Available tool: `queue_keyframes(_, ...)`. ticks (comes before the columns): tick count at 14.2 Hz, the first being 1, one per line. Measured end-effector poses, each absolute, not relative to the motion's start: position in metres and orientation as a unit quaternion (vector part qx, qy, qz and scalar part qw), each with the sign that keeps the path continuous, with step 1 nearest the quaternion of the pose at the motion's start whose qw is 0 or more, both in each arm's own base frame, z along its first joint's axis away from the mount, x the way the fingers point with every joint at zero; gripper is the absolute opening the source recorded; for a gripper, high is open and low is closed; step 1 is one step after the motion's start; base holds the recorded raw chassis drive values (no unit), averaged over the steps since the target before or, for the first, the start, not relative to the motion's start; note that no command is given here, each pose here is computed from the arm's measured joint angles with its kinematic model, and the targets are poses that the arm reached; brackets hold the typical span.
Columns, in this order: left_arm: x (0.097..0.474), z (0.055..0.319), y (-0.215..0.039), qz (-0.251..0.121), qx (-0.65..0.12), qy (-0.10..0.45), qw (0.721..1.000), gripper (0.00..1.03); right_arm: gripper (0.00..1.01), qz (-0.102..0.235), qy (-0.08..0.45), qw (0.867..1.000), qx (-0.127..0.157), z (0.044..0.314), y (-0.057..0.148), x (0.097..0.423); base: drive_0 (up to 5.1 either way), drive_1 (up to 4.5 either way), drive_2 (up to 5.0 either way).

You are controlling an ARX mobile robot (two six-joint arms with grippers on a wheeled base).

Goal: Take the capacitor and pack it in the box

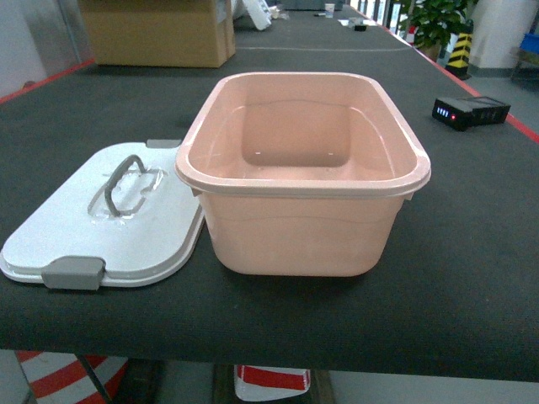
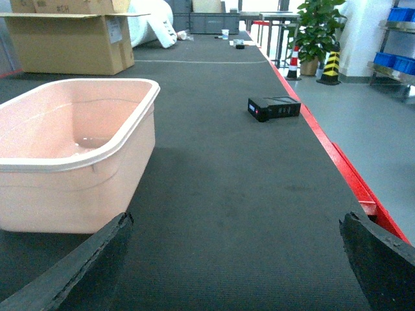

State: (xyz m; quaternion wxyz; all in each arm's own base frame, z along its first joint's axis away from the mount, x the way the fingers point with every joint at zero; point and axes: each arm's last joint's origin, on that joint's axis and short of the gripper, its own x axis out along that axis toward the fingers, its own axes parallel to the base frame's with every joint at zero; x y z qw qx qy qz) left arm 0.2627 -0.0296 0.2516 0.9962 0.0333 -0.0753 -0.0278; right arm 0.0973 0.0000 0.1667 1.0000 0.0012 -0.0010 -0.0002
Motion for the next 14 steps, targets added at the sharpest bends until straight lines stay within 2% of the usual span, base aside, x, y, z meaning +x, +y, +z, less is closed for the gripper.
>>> queue_keyframes(1,0.350,0.233,-0.065,-0.155,0.037,0.010,0.987,0.44,0.98,0.000,-0.001,1.000,0.001,0.167,0.000,0.097,0.0,0.00,0.0)
queue_keyframes(3,0.368,0.252,-0.104,-0.210,0.026,-0.008,0.977,0.44,0.98,0.000,-0.001,1.000,0.001,0.167,0.000,0.097,0.0,0.00,0.0)
queue_keyframes(5,0.370,0.257,-0.127,-0.236,0.019,-0.012,0.971,0.44,0.98,0.000,-0.001,1.000,0.001,0.167,0.000,0.097,0.0,0.00,0.0)
queue_keyframes(6,0.370,0.249,-0.137,-0.247,0.016,0.000,0.969,0.44,0.98,0.000,-0.001,1.000,0.001,0.167,0.000,0.097,0.0,0.00,0.0)
queue_keyframes(12,0.366,0.236,-0.152,-0.258,0.016,0.020,0.966,0.44,0.98,0.000,-0.001,1.000,0.001,0.167,0.000,0.097,0.0,0.00,0.0)
queue_keyframes(14,0.363,0.238,-0.155,-0.252,0.013,0.004,0.968,0.63,0.98,0.000,-0.001,1.000,0.001,0.167,0.000,0.097,0.0,0.00,0.0)
